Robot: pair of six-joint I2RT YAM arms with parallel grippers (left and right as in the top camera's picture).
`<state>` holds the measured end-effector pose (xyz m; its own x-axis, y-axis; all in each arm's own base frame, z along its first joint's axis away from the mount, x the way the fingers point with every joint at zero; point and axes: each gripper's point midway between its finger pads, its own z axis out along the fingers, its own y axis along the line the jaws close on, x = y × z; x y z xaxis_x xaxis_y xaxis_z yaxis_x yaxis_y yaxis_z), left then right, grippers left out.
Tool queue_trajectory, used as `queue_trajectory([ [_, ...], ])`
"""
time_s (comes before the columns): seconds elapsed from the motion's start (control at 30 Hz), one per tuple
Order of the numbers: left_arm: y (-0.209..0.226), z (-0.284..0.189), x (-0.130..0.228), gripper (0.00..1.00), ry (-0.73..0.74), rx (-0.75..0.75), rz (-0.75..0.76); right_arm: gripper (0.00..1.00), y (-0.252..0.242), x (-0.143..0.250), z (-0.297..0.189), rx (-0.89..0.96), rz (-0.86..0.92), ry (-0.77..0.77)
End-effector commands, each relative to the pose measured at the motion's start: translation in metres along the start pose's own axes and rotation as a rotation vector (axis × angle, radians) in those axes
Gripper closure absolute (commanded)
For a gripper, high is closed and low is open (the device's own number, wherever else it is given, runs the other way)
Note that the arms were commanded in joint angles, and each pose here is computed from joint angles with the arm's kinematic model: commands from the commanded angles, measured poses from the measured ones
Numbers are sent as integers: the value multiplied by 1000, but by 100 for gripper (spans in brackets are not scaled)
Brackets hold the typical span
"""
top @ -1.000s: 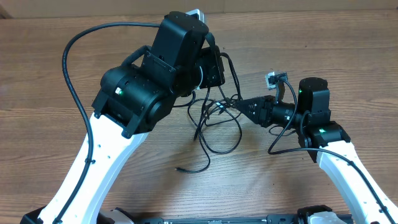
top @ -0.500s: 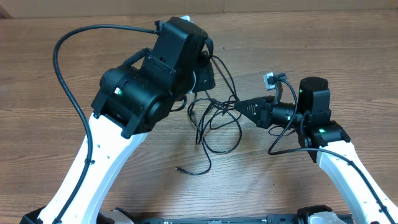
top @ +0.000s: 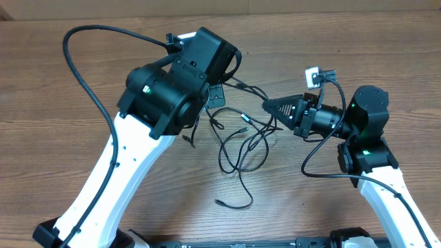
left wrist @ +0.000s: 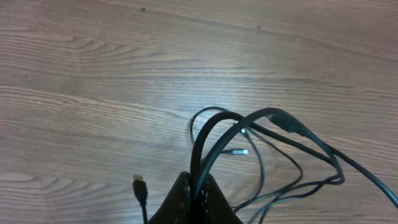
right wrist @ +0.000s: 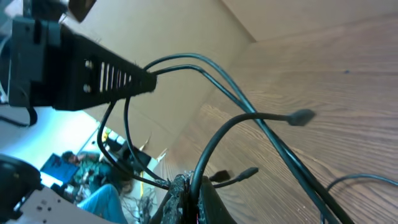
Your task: Untangle cables
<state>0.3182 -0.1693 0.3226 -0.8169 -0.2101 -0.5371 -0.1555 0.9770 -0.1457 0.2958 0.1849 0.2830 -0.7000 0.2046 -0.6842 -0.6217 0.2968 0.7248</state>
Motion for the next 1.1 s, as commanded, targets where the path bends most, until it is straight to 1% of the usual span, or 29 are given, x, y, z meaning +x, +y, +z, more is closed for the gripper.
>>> queue_trajectory([
  [0.0,7,-3,-13,96,-56,-39,-10,96,-9,-7,-10,46,52,-30],
  [0.17,13,-3,-18,96,-90,-74,-20,96,-34,-4,-26,133,165,-44],
  [0.37,23,-2,-25,96,-100,-96,-76,96,-69,5,-48,280,321,-82],
  [0.4,28,-1,-28,96,-103,-104,-93,94,-73,8,-51,294,345,-78],
  [0.43,30,0,-29,96,-105,-108,-114,89,-73,11,-51,299,343,-71],
  [0.53,35,1,-35,96,-112,-102,-174,39,-76,19,-52,312,355,-45],
  [0.63,34,-1,-45,96,-136,-66,-207,19,-78,27,-52,323,354,-20],
  [0.77,33,-8,-56,96,-179,-30,-233,8,-85,35,-56,369,373,-8],
  [0.8,31,-14,-60,96,-203,-9,-231,4,-90,39,-58,398,392,-7],
  [0.87,30,-19,-64,96,-223,7,-237,1,-93,41,-59,417,404,-6],
  [1.0,30,-28,-71,96,-263,20,-206,0,-95,42,-60,429,407,-4],
  [1.07,34,-30,-73,96,-281,3,-205,0,-95,43,-60,431,389,2],
])
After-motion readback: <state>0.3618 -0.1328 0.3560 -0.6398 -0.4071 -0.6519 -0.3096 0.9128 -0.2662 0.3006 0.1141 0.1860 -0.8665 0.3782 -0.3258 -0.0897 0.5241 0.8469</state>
